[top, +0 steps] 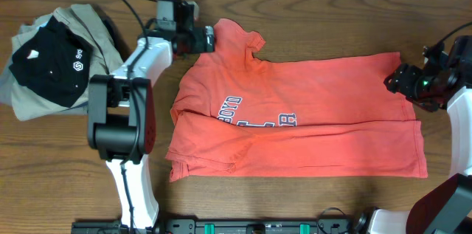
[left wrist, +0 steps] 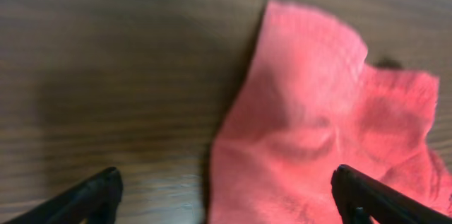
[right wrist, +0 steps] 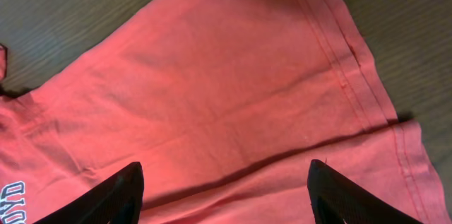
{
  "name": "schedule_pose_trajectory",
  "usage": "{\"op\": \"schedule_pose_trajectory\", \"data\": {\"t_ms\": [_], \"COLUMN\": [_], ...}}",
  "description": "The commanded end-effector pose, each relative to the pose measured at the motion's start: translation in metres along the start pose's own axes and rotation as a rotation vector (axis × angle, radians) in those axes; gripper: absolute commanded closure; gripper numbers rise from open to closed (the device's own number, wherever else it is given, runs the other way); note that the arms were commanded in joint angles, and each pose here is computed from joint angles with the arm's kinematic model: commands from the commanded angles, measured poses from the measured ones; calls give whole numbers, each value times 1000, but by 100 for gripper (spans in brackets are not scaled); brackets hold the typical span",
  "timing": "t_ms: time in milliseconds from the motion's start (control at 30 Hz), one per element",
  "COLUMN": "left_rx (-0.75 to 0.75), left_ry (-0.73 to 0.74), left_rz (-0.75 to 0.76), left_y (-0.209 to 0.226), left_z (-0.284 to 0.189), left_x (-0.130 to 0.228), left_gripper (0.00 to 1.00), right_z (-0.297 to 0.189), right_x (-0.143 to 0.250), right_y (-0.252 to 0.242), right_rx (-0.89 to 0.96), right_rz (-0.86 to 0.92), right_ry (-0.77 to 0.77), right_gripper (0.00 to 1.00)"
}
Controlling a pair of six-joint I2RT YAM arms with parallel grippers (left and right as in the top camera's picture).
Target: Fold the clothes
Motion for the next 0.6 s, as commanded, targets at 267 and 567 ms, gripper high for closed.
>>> {"op": "schedule_pose_trajectory", "data": {"t_ms": [267,567], "left_rx": [18,13], "left_ry": [89,28], "left_rz": [34,-98], "left_y": [-17,-6], "left_z": [12,-12], "left_x": [21,-1], "left_gripper": [88,94], "right_z": [1,50], "right_x": [-19,-38], "right_y": [1,-10], "right_rx": [32,31], "right_rz": [-56,-97], "right_ry": [-83,-93], "right_gripper": [44,47]}}
Point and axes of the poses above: each gripper's point midway between its finger pads, its own z axis out along the fingers, its own y axis along the line the jaws close on, x = y × z, the point moved 5 cm from there along -z, back along the fingers, and after that the axes turned 12 degrees about -z, right-handed, at the moved point
